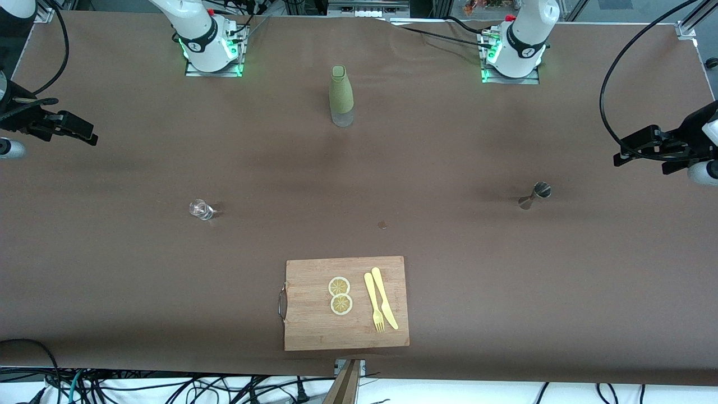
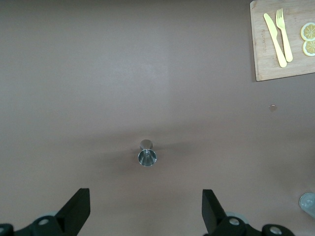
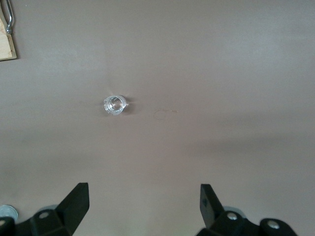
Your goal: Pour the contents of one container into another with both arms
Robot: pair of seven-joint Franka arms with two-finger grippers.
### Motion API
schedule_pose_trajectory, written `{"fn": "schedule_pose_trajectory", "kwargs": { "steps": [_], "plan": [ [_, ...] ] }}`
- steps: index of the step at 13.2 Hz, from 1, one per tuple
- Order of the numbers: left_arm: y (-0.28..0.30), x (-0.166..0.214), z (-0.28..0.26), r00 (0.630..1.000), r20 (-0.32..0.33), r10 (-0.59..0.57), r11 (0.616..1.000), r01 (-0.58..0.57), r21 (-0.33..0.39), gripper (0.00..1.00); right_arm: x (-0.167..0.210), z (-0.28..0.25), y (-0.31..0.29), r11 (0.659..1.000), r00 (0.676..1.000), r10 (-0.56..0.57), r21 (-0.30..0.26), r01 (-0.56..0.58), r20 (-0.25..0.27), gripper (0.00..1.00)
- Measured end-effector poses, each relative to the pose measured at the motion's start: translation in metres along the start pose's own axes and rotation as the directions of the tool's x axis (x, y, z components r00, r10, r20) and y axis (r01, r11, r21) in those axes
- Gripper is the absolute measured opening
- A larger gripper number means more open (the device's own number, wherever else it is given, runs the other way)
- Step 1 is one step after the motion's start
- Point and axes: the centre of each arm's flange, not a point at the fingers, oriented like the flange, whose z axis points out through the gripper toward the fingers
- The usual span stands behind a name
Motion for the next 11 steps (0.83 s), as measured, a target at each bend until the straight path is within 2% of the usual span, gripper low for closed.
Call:
{"fn": "schedule_pose_trajectory", "kwargs": {
  "steps": [11],
  "plan": [
    [-0.0011, 0.0023, 0.0046, 1.0, 0.007, -0.002, 1.0, 0.002, 0.0, 1.0, 0.0003, 0.0006, 0.0, 1.0, 1.0, 0.001, 0.0, -0.001, 0.001, 1.0]
  ]
}}
